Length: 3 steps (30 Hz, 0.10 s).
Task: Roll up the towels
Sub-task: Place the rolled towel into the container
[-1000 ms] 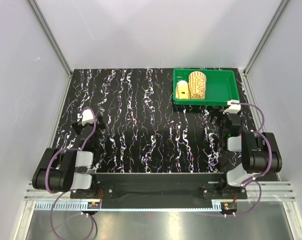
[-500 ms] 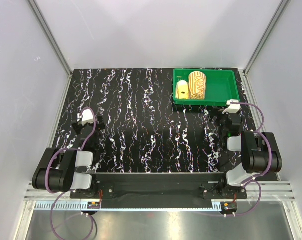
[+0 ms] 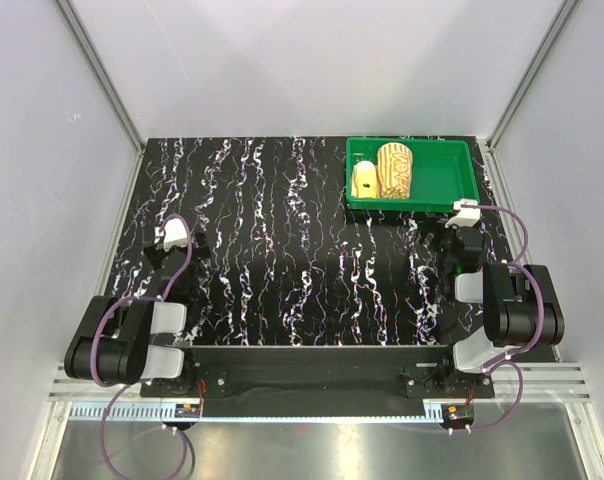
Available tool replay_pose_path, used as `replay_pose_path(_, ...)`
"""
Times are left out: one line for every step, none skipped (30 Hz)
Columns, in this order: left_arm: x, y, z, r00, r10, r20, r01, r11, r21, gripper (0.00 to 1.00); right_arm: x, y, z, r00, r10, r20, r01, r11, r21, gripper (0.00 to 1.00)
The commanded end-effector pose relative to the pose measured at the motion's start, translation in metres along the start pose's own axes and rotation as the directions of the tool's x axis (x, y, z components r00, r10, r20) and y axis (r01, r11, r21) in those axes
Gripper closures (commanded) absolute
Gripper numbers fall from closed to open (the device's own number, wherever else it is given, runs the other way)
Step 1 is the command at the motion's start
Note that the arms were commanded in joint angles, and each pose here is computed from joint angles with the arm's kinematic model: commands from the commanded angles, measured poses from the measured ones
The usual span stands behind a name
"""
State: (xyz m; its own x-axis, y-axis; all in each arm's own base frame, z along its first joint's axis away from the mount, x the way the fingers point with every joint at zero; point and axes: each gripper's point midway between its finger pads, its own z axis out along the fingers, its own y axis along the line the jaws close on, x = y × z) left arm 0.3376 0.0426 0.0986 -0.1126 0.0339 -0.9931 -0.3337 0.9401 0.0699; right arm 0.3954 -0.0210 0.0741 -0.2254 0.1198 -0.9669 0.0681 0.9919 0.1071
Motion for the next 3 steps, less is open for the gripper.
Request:
replay_pose_path(-0.0302, -0.0039, 0.0074, 0.993, -0.070, 0.097, 0.069, 0.998, 0.010, 0.01, -0.0290, -0.0009, 0.0067, 0.996, -0.015, 0.084, 0.014, 1.000, 0.004, 0.00)
replay_pose_path(-0.0298, -0.0040, 0.0075, 0.993, -0.069, 0.096, 0.068, 0.998, 0.010, 0.01, -0.0286, -0.0012, 0.0060, 0.996, -0.013, 0.086, 0.013, 1.000, 0.005, 0.00)
replay_pose_path(-0.0302, -0.0039, 0.0074, 0.993, -0.070, 0.097, 0.069, 0.998, 0.010, 0.01, -0.0296, -0.0016, 0.0057, 0.996, -0.013, 0.091, 0.013, 1.000, 0.008, 0.00)
